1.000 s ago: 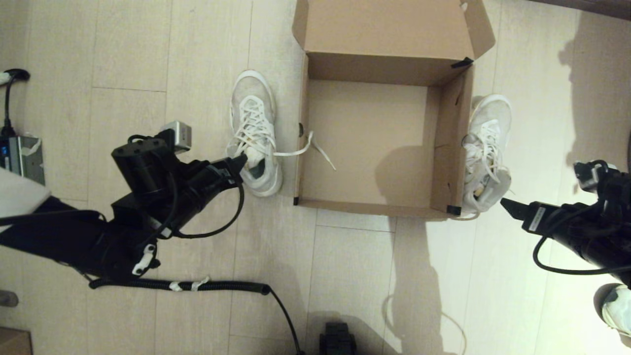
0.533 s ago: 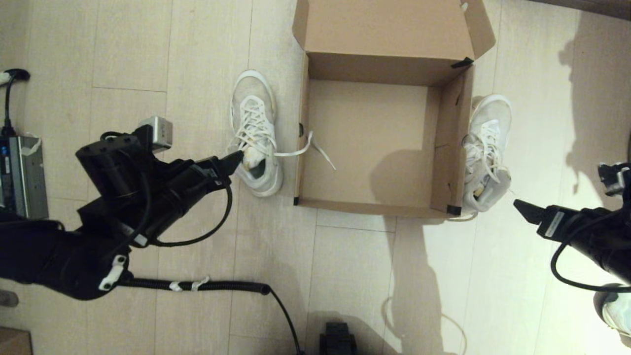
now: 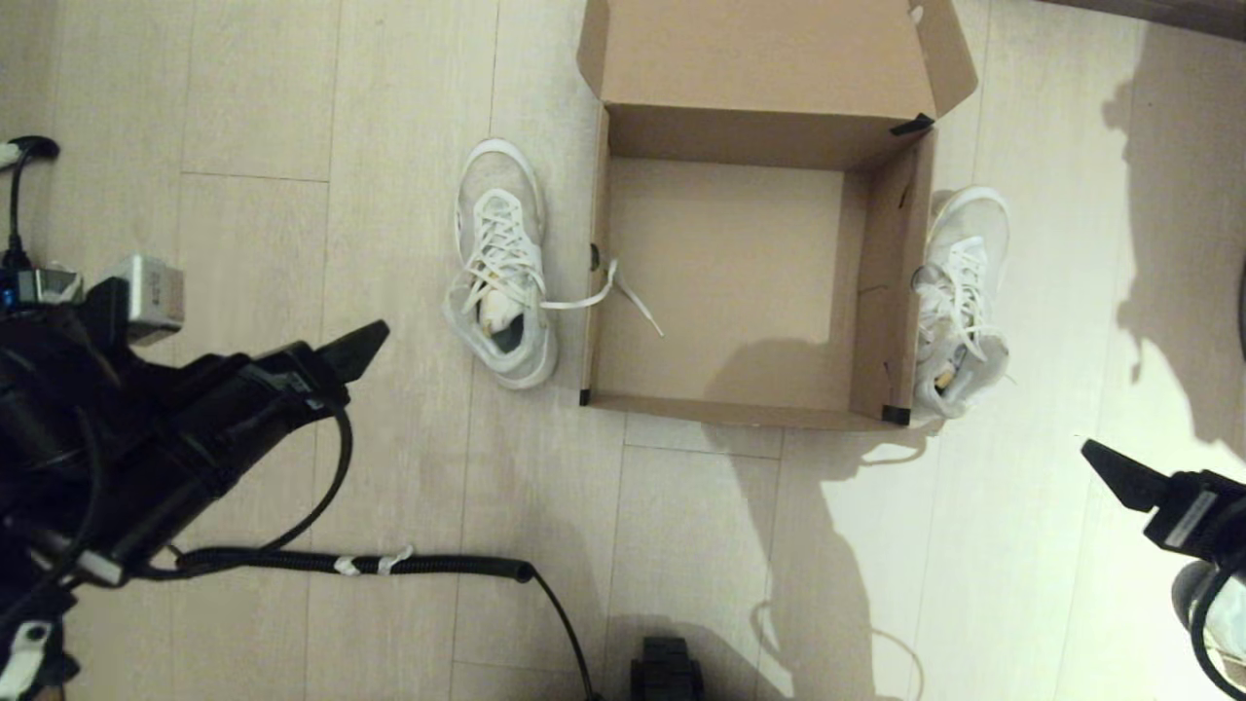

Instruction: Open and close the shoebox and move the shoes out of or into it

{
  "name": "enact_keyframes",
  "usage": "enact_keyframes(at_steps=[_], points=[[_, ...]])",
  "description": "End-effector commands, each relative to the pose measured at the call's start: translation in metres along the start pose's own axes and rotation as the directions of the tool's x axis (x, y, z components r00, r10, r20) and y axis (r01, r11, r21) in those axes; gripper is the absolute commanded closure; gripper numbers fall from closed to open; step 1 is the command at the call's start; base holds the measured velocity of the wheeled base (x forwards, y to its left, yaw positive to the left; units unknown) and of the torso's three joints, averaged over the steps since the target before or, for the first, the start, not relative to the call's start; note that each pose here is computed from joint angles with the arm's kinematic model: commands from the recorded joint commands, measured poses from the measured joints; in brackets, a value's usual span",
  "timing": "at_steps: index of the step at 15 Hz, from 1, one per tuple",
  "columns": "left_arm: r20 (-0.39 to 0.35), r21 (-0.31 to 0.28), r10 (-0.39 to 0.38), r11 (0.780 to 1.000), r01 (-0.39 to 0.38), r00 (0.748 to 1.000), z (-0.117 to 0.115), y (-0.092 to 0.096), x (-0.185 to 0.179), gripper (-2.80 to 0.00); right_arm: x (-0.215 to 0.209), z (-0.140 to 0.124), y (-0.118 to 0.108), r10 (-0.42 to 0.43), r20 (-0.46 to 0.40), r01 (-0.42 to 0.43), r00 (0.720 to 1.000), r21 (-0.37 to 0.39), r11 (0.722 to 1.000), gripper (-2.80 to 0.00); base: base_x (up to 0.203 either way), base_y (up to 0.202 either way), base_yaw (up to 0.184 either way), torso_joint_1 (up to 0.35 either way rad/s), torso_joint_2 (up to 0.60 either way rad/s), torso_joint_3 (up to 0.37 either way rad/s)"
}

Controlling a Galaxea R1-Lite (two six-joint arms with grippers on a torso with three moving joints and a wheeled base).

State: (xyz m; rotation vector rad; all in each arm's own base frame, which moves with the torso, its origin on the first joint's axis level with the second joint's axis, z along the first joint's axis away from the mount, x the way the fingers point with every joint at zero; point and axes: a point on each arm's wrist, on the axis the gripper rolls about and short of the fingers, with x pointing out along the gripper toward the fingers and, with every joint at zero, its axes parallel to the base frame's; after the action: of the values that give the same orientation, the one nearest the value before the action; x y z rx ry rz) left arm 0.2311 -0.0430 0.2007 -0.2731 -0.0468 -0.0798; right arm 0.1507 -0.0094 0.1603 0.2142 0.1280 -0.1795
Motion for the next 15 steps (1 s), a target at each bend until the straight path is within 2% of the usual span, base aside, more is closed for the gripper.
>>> enact_keyframes(at_steps=[1, 3, 4, 6, 8, 10, 11, 12, 13, 15], points=[[0.054, -0.015, 0.089, 0.996, -0.088, 0.995, 0.007, 0.019, -0.042, -2.80, -0.029, 0.002, -0.004, 0.011, 0.089, -0.013, 0.996, 0.015, 1.000, -2.80, 0.000, 0.000, 0.000, 0.000, 0.00, 0.000], [0.126, -0.031, 0.204, 0.979, -0.201, 0.971, 0.011, 0.039, -0.083, -2.80, -0.054, -0.004, -0.009, -0.002, 0.150, -0.003, 0.989, 0.032, 0.999, -2.80, 0.000, 0.000, 0.000, 0.000, 0.00, 0.000], [0.163, -0.035, 0.237, 0.972, -0.234, 0.958, 0.013, 0.043, -0.102, -2.80, -0.066, -0.007, -0.011, -0.005, 0.178, -0.001, 0.984, 0.037, 0.999, -2.80, 0.000, 0.000, 0.000, 0.000, 0.00, 0.000], [0.213, -0.021, 0.255, 0.966, -0.257, 0.943, 0.013, 0.042, -0.144, -2.80, -0.094, -0.017, -0.017, -0.006, 0.224, -0.003, 0.975, 0.038, 0.999, -2.80, 0.000, 0.000, 0.000, 0.000, 0.00, 0.000], [0.204, 0.038, 0.230, 0.969, -0.243, 0.951, -0.002, 0.040, -0.184, -2.80, -0.123, -0.036, -0.024, -0.006, 0.242, 0.004, 0.970, 0.012, 1.000, -2.80, 0.000, 0.000, 0.000, 0.000, 0.00, 0.000], [0.135, 0.120, 0.206, 0.968, -0.222, 0.969, -0.029, 0.040, -0.217, -2.80, -0.139, -0.055, -0.031, -0.027, 0.242, 0.034, 0.970, -0.028, 0.999, -2.80, 0.000, 0.000, 0.000, 0.000, 0.00, 0.000], [0.066, 0.161, 0.210, 0.963, -0.218, 0.975, -0.046, 0.043, -0.228, -2.80, -0.140, -0.065, -0.033, -0.039, 0.196, 0.056, 0.980, -0.078, 0.995, -2.80, 0.000, 0.000, 0.000, 0.000, 0.00, 0.000], [-0.013, 0.208, 0.216, 0.956, -0.209, 0.976, -0.063, 0.046, -0.235, -2.80, -0.138, -0.079, -0.035, -0.028, 0.073, 0.040, 0.997, -0.168, 0.985, -2.80, 0.000, 0.000, 0.000, 0.000, 0.00, 0.000], [-0.084, 0.238, 0.223, 0.951, -0.198, 0.971, -0.075, 0.048, -0.237, -2.80, -0.137, -0.088, -0.036, 0.027, -0.020, -0.031, 0.999, -0.206, 0.978, -2.80, 0.000, 0.000, 0.000, 0.000, 0.00, 0.000], [-0.233, 0.275, 0.239, 0.946, -0.172, 0.943, -0.086, 0.052, -0.234, -2.80, -0.139, -0.097, -0.037, 0.035, -0.174, -0.074, 0.984, -0.228, 0.971, -2.80, 0.000, 0.000, 0.000, 0.000, 0.00, 0.000]])
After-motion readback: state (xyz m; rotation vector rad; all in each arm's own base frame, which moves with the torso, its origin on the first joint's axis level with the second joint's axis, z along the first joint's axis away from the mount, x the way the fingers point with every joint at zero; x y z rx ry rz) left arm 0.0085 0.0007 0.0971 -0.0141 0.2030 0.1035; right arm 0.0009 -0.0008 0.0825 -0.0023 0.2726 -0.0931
